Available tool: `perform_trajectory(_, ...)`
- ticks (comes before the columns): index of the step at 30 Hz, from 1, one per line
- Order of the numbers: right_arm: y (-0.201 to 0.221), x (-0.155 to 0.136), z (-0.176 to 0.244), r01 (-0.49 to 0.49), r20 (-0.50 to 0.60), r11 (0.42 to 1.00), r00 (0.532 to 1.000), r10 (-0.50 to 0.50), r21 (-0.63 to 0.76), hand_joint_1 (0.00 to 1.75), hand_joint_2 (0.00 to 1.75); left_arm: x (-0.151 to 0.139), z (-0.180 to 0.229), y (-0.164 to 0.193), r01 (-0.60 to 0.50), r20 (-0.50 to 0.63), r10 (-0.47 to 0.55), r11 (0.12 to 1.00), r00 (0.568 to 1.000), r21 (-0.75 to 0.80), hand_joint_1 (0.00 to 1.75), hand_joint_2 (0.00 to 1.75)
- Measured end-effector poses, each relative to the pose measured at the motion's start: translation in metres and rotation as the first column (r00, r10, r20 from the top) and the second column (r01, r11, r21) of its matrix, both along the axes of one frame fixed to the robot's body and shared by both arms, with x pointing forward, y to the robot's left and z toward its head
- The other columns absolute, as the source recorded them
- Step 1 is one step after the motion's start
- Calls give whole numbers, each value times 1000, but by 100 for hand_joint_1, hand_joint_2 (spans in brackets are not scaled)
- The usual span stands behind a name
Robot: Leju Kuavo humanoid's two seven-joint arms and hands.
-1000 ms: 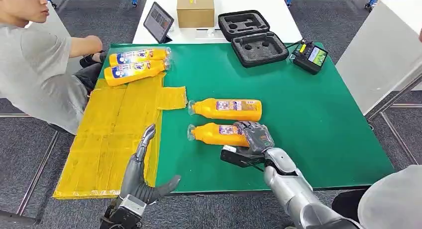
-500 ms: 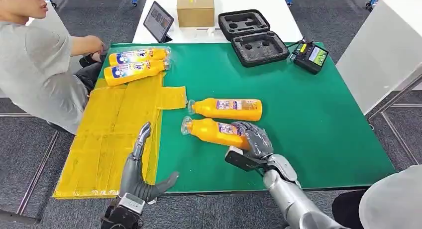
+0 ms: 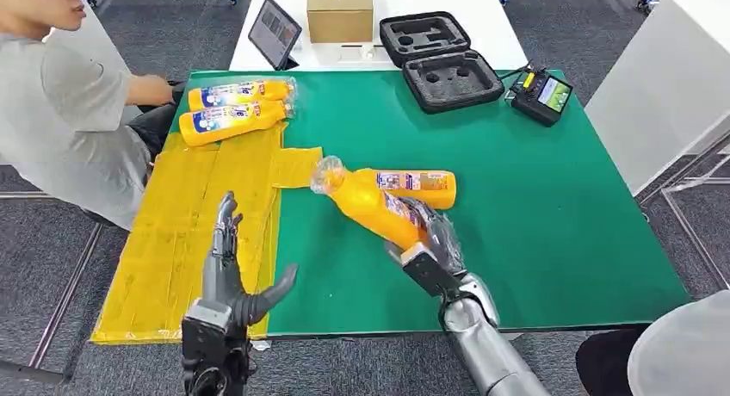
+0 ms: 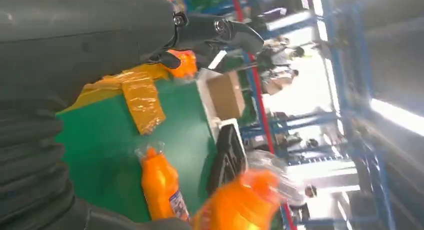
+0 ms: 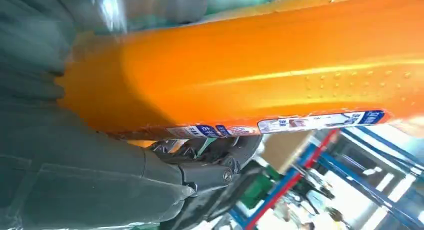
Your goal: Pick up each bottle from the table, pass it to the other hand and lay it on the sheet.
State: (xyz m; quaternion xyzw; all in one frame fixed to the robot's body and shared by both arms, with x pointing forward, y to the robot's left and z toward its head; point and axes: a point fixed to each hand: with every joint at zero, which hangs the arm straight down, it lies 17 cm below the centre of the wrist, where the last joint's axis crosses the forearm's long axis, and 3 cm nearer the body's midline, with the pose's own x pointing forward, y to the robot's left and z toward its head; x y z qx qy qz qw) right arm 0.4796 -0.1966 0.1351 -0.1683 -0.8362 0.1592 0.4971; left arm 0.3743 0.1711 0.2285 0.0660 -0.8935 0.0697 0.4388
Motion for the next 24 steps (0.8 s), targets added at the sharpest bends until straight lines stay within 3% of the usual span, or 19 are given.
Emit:
perform_trajectory(6, 23, -10, 27, -47, 67, 997, 997, 43, 60, 175, 175, 22, -28, -9, 62, -109, -72, 994, 991, -94, 0, 175)
perform_trajectory(14, 66, -21, 38, -147, 87, 986, 986, 140, 79, 175, 175, 41, -66, -55, 176, -240, -203, 976, 949, -129, 0, 175)
perform_trajectory(24, 94, -30, 22, -191, 48, 978, 981, 188, 83, 175, 175, 38, -61, -80, 227, -201, -248, 966, 948, -122, 0, 175)
